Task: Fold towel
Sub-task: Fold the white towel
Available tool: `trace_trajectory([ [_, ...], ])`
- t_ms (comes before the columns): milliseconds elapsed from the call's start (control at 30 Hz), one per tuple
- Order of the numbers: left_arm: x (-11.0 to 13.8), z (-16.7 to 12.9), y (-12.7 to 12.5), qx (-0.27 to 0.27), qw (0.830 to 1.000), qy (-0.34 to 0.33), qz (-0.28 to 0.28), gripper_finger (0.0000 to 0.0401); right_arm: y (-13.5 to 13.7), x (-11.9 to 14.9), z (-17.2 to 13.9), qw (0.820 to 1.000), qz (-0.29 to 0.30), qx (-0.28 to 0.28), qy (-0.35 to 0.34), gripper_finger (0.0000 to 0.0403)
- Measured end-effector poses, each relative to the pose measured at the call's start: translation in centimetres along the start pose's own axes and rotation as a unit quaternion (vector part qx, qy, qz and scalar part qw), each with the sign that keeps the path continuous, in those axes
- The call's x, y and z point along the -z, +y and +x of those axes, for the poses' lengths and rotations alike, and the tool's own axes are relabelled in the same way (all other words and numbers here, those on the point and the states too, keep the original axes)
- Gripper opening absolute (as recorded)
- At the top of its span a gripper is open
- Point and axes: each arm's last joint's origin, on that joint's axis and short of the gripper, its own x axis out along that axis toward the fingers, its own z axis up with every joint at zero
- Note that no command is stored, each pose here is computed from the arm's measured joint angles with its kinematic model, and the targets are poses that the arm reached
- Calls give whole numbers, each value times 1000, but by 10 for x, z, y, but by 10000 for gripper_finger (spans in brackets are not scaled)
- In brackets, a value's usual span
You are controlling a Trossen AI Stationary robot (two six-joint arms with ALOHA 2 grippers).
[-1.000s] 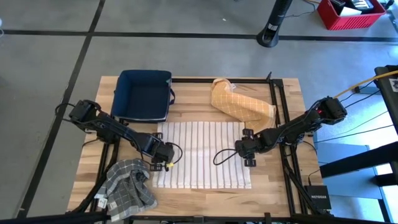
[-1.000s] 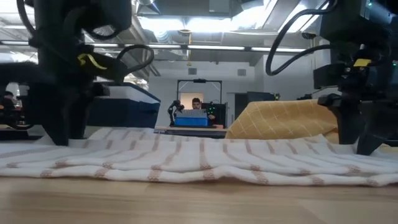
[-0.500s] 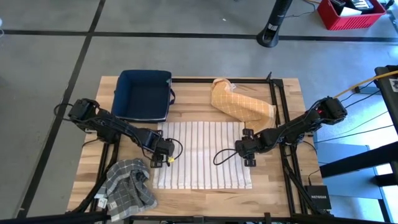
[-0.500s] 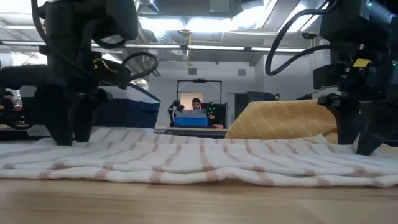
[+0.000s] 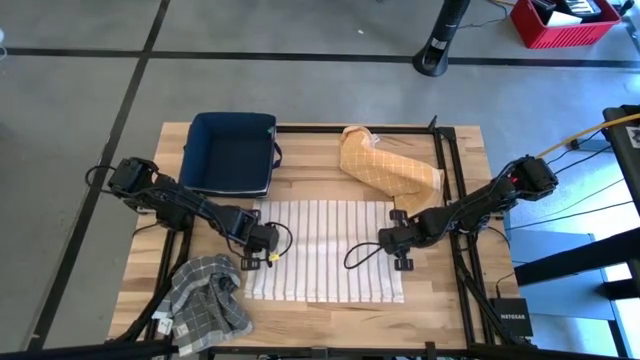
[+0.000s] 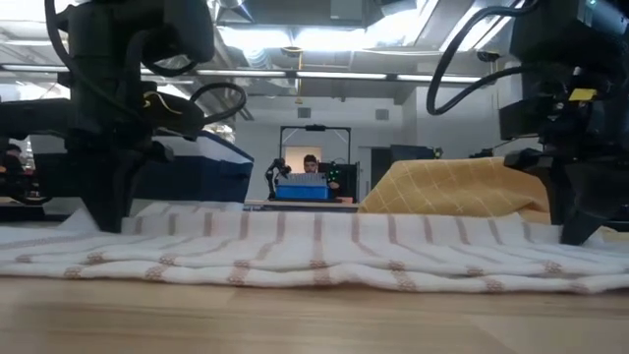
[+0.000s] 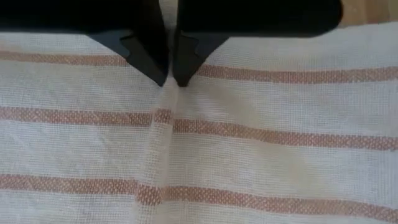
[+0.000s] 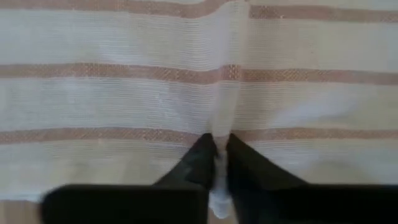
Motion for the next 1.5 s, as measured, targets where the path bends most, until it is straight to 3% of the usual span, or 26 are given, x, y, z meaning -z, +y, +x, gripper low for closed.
trace_trajectory([
  [167, 1, -9, -4, -52, 999, -4, 6, 3, -1, 1, -3, 1000, 3, 18, 3, 16],
  [300, -5, -41, -9, -91, 996, -25, -3, 2, -4, -2, -19, 999, 3, 35, 4, 8],
  [500, -10, -97, -10, -117, 991, -59, -10, 2, -8, -11, -67, 997, 6, 63, -32, 6],
  [700, -6, -142, 7, -194, 976, -98, -22, 1, -18, -13, -117, 988, 6, 136, -68, 5],
  [800, -1, -154, 18, -235, 964, -114, -40, 2, -22, -16, -139, 978, 11, 181, -100, 6],
  [933, 2, -160, 26, -239, 962, -120, -55, 1, -25, -18, -152, 968, 15, 214, -127, 5],
  [1167, 4, -159, 18, -170, 979, -102, -51, 2, -21, -22, -155, 979, 21, 150, -137, 4],
  [1500, 6, -179, -4, -109, 985, -128, -40, 2, -16, -22, -161, 989, 54, 39, -135, 4],
])
